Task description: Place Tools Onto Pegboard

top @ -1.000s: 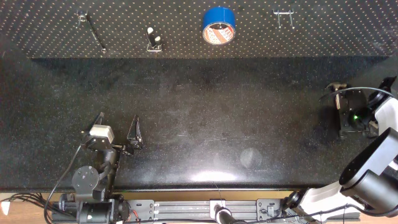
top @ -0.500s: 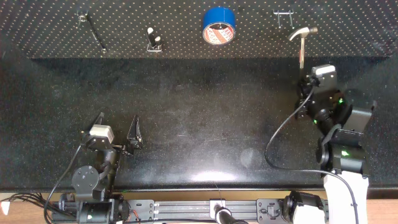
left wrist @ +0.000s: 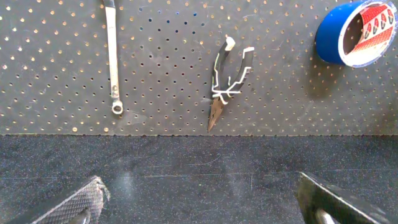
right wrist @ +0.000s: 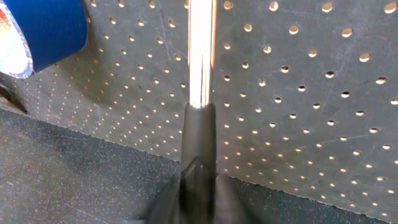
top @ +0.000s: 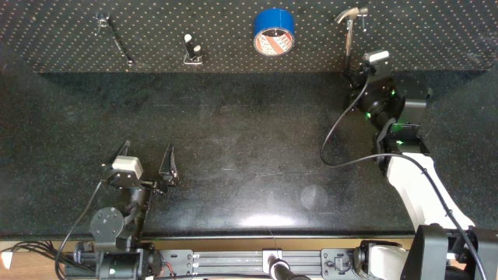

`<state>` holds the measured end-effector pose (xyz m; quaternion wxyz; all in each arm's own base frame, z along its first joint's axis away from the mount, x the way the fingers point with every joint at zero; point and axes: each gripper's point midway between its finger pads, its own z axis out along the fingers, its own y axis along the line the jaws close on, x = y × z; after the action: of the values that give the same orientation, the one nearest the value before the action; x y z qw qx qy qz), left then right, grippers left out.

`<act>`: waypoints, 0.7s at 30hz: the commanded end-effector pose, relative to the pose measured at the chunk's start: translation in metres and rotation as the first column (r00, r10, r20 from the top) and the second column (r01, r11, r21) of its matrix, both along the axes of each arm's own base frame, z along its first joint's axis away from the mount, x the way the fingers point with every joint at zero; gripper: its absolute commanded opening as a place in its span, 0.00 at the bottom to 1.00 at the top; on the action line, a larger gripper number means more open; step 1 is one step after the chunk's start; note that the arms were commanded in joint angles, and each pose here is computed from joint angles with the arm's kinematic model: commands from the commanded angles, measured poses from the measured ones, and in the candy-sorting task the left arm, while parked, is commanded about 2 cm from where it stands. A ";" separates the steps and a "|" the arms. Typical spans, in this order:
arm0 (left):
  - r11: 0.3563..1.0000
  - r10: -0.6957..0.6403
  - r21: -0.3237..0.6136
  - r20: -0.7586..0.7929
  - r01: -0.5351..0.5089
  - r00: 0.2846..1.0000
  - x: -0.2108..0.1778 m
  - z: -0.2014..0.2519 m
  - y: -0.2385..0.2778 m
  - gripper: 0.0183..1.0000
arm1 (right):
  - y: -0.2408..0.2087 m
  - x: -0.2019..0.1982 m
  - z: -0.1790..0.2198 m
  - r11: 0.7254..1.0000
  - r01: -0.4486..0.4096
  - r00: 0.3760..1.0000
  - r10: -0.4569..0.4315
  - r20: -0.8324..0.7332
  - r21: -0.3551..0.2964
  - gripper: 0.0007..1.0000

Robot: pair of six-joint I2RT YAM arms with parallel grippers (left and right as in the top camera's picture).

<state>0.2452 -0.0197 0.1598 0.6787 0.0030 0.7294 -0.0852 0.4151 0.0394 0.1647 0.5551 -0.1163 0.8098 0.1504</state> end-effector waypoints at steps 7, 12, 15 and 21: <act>1.000 -0.012 -0.009 0.002 0.012 1.000 -0.001 0.000 -0.002 0.99 | -0.029 -0.055 0.025 0.980 0.194 0.954 -0.178 0.240 -0.047 0.98; 1.000 -0.012 -0.009 0.002 0.012 1.000 -0.001 0.000 -0.002 0.99 | -0.083 -0.153 0.061 0.837 0.541 0.817 -0.500 0.289 -0.083 0.98; 1.000 -0.012 -0.009 0.002 0.012 1.000 -0.001 0.000 -0.002 0.99 | -0.059 -0.178 0.027 0.900 0.423 0.901 -0.404 0.158 -0.108 0.98; 1.000 -0.012 -0.009 0.002 0.012 1.000 -0.001 0.000 -0.002 0.99 | -0.064 -0.169 0.005 0.887 0.460 0.835 -0.418 0.356 -0.037 0.98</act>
<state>0.2452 -0.0197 0.1600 0.6790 0.0029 0.7292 -0.0850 0.2426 -0.0308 0.1939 0.7095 0.0259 0.7007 -0.0699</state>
